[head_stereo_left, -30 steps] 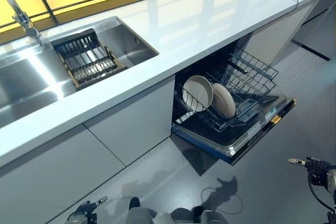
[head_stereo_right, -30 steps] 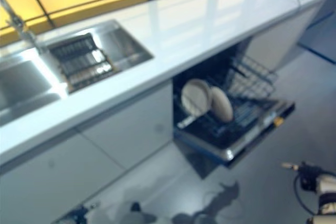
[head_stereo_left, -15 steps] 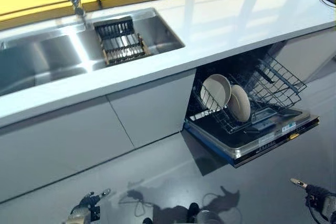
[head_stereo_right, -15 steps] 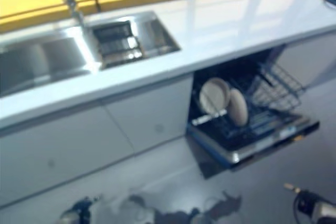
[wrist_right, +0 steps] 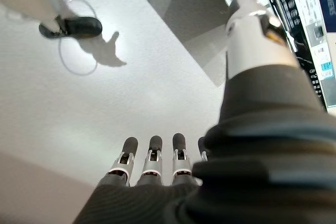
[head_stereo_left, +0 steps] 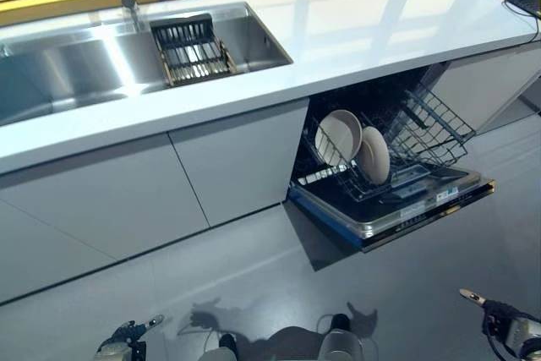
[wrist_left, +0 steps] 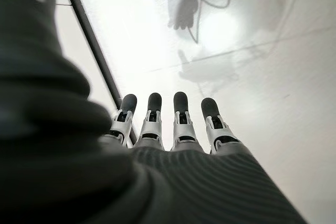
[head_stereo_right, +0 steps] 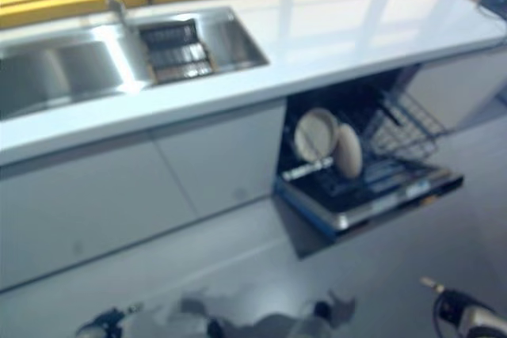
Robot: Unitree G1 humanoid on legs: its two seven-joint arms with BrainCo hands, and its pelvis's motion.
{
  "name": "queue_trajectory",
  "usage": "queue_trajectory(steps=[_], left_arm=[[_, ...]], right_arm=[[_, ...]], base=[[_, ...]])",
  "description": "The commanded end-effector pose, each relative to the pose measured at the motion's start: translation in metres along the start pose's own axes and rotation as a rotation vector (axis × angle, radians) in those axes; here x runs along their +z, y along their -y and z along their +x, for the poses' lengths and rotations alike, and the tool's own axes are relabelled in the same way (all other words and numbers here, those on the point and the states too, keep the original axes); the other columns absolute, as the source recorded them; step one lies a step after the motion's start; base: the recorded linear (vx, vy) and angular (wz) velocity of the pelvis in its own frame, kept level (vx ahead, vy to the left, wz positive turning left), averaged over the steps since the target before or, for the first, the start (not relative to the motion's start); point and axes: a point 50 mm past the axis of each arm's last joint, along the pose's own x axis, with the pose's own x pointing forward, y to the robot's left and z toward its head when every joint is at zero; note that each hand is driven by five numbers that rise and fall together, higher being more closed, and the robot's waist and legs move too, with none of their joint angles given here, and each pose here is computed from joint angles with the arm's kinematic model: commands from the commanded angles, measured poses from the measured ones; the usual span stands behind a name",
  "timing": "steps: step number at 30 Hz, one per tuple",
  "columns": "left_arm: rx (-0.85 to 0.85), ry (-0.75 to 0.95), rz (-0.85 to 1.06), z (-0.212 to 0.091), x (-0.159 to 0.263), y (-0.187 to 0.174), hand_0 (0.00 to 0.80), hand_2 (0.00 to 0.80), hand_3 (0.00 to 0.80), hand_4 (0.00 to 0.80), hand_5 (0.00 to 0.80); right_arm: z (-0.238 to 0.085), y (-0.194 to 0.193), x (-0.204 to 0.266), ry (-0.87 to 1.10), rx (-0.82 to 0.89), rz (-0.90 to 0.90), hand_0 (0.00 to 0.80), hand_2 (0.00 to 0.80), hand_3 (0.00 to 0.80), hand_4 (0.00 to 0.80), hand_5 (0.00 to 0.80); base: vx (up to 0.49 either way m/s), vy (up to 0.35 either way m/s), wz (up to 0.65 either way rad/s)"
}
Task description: Take plates into dishwasher
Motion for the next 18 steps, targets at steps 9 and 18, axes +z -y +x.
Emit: queue_trajectory(steps=[9,18], left_arm=[[-0.068,0.081,-0.104,-0.002,0.015,0.024,0.000,0.000,0.000,0.000,0.000],[-0.093,0.075,-0.163,-0.003,0.002,0.027,0.000,0.000,0.000,0.000,0.000]], right_arm=[[-0.003,-0.014,0.040,0.143,0.007,0.395,0.000,0.000,0.000,0.000,0.000],[-0.013,-0.021,0.081,0.275,0.179,0.767,0.000,0.000,0.000,0.000,0.000]], base=[[-0.105,-0.054,0.08],[-0.046,0.051,0.13]])
